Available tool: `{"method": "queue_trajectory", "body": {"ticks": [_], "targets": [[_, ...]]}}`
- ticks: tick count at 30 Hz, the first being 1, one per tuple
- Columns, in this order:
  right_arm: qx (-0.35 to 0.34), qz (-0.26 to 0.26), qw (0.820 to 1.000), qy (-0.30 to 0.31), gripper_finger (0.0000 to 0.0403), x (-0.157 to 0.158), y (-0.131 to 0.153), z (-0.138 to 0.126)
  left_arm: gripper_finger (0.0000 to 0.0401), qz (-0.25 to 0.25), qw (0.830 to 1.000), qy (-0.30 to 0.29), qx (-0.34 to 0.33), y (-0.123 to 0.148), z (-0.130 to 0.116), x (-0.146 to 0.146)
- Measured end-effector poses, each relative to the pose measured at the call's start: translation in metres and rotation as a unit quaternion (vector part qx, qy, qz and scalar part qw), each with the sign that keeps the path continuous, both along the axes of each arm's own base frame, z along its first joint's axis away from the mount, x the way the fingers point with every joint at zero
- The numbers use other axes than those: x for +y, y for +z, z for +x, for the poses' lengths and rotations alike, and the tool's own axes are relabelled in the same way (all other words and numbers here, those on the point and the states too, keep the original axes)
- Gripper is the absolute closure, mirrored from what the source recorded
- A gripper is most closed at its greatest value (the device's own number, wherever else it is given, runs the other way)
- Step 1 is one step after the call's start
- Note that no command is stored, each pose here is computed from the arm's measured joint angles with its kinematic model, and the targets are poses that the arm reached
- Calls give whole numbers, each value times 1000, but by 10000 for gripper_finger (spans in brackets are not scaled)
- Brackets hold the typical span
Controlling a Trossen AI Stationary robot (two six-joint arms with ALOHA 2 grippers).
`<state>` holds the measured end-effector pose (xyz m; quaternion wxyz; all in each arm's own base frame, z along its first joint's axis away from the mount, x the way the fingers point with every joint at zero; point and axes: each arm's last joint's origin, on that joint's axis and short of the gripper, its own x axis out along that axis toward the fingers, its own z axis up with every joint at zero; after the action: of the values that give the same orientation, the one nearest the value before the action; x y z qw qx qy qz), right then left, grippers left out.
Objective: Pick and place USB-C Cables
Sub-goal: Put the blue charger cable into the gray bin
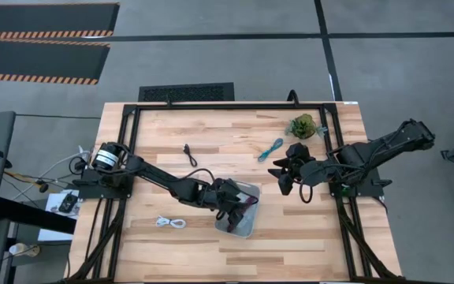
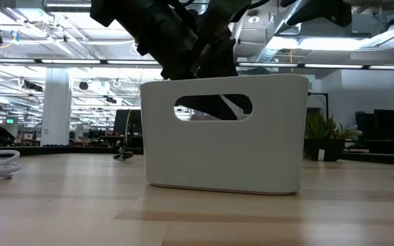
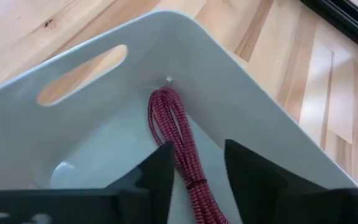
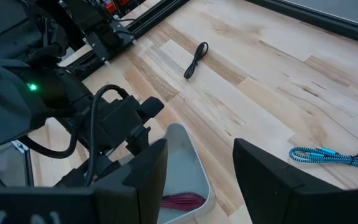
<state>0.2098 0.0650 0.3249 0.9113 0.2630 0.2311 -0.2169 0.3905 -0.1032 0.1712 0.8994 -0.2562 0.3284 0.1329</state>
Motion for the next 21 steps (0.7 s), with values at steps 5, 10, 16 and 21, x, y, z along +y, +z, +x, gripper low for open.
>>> {"method": "queue_trajectory", "body": {"ticks": [5,10,16,21], "targets": [[0,0,1000,0,196,0,0,0,204,-4,1000,-9,-3,1,1,0],[0,0,1000,0,196,0,0,0,164,-18,999,-36,-13,13,0,4],[-1,3,1000,-2,196,0,0,0,157,11,998,-53,-38,45,-10,11],[-2,8,1000,-5,196,0,0,0,156,71,996,-37,-33,78,-33,20]]}}
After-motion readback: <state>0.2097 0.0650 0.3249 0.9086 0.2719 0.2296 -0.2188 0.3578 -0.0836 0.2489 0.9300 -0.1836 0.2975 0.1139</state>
